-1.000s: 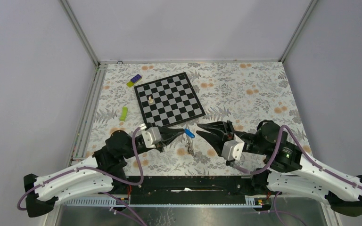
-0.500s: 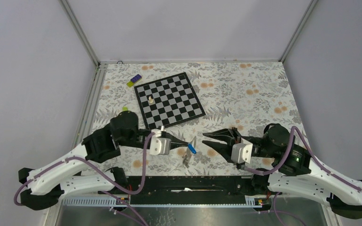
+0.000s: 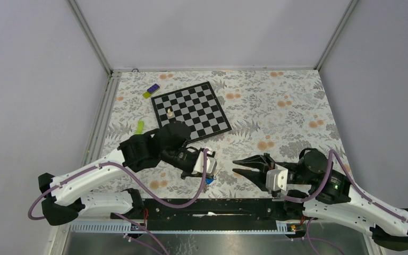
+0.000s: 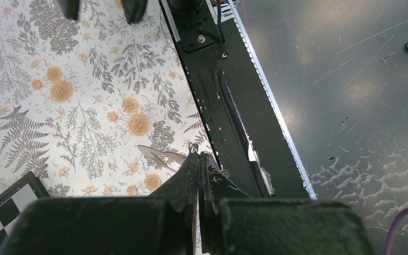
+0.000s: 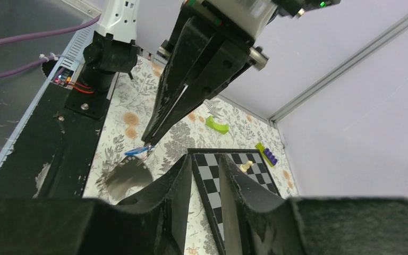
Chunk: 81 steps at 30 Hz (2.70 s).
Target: Remove the keys from the keyring
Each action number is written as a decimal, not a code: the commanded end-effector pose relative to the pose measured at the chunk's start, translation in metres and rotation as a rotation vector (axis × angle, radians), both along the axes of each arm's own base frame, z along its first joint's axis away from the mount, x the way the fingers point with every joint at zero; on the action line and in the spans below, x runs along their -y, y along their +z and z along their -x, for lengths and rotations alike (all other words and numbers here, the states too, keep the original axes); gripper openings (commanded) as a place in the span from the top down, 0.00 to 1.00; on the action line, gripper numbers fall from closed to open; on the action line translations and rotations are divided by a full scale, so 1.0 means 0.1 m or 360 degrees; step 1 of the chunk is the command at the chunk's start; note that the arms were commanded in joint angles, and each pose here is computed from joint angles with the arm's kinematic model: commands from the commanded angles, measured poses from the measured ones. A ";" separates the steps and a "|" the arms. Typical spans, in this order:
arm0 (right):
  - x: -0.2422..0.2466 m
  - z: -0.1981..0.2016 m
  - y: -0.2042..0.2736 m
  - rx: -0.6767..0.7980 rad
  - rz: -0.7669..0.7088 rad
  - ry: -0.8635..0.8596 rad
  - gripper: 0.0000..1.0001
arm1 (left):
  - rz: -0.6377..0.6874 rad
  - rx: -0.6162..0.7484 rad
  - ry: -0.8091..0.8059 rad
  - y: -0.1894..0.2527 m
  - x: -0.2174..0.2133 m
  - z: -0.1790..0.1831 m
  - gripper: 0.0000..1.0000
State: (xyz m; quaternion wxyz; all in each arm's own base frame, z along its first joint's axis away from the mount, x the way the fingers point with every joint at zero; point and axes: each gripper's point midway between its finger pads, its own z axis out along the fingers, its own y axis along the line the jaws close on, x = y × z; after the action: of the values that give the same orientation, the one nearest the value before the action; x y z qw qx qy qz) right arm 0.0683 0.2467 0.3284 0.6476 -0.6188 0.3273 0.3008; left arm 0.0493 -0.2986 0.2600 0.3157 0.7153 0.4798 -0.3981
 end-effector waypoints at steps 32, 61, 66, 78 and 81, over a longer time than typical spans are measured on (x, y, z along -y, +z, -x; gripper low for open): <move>-0.38 -0.13 -0.22 -0.0481 -0.0342 -0.0005 0.63 | 0.0375 0.0276 0.0140 0.66 0.05 -0.20 1.00; -0.44 -0.17 -0.35 -0.0565 -0.0323 -0.0034 0.70 | 0.0392 0.0260 0.0134 0.66 0.11 -0.21 1.00; -0.45 -0.17 -0.34 -0.0567 -0.0326 -0.0023 0.70 | 0.0392 0.0257 0.0132 0.65 0.13 -0.22 1.00; -0.43 -0.17 -0.41 -0.0539 -0.0278 -0.0036 0.82 | 0.0400 0.0261 0.0133 0.68 0.13 -0.22 1.00; -0.42 -0.17 -0.40 -0.0529 -0.0278 -0.0041 0.85 | 0.0401 0.0266 0.0137 0.68 0.13 -0.22 1.00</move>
State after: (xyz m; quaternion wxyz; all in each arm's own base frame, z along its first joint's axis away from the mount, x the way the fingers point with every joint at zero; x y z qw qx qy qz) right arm 0.0842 0.2918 0.2781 0.6238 -0.5030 0.4239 0.4220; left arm 0.0690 -0.3039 0.3072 0.4248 0.6899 0.4523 -0.3729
